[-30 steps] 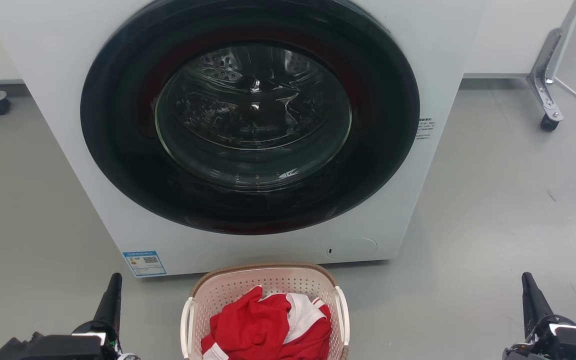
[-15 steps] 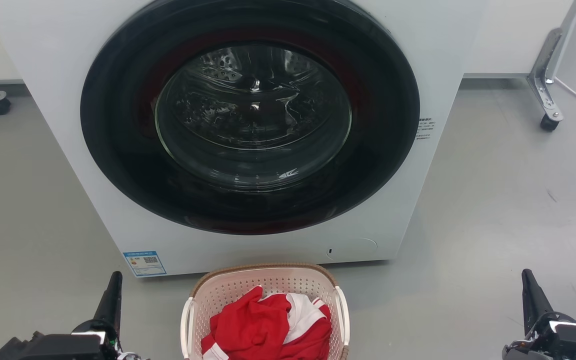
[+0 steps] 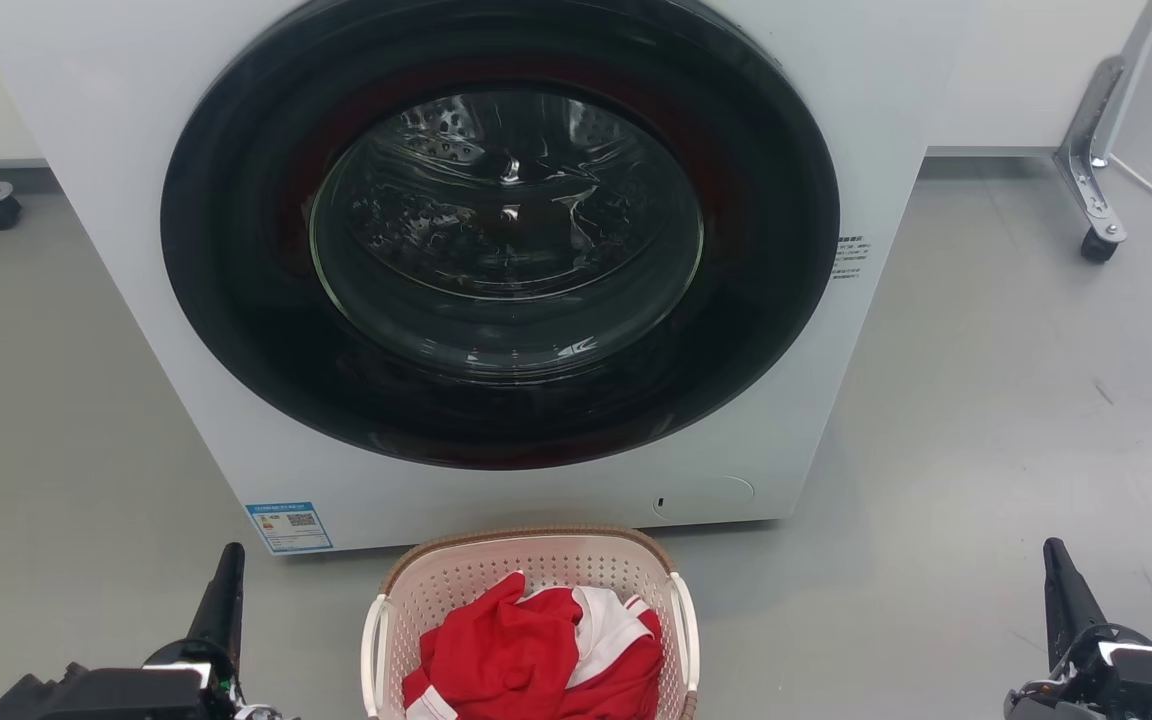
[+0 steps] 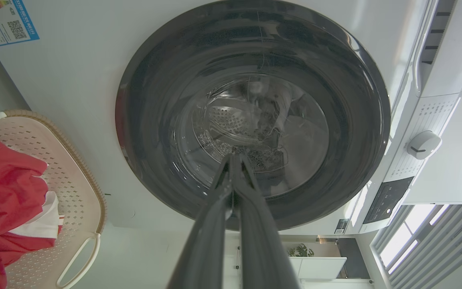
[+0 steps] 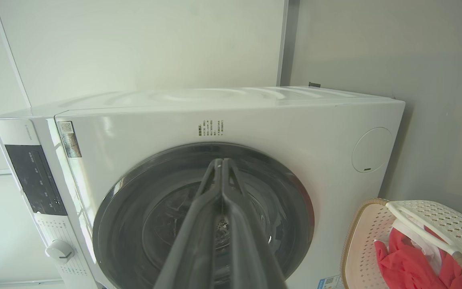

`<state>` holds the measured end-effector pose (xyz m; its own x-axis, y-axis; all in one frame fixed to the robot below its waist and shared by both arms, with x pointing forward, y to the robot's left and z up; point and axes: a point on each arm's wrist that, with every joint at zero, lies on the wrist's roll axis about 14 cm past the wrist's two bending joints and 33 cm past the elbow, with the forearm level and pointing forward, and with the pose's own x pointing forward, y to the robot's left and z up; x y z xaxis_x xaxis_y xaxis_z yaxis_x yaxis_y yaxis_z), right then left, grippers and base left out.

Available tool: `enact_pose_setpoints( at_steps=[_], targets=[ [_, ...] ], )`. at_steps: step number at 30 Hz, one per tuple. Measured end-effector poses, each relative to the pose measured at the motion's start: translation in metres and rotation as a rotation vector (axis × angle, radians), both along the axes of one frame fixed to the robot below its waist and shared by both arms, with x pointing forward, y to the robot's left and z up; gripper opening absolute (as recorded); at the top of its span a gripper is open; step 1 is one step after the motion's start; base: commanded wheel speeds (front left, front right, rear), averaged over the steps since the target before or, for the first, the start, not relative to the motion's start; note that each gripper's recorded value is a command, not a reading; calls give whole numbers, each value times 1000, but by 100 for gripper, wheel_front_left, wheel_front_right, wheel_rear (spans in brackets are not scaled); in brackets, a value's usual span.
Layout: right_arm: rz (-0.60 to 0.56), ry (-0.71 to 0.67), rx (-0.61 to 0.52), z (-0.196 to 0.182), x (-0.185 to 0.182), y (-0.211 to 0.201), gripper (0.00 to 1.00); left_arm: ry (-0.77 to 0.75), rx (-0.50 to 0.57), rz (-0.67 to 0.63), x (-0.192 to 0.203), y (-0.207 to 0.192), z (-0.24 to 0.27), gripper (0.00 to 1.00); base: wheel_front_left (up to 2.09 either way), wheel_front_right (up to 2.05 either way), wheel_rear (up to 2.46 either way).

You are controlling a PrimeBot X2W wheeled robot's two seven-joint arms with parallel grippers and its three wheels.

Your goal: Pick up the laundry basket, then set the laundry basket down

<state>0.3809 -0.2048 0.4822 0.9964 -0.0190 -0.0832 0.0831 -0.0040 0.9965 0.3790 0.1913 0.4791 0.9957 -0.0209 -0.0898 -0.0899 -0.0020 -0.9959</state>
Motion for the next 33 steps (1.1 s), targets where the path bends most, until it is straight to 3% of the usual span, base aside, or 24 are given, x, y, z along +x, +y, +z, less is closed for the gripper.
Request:
enact_pose_setpoints(
  at_steps=[33],
  targets=[
    [0, 0, 1, 0, 0, 0, 0, 0, 0, 0, 0, 0, 0, 0, 0, 0, 0]
  ],
)
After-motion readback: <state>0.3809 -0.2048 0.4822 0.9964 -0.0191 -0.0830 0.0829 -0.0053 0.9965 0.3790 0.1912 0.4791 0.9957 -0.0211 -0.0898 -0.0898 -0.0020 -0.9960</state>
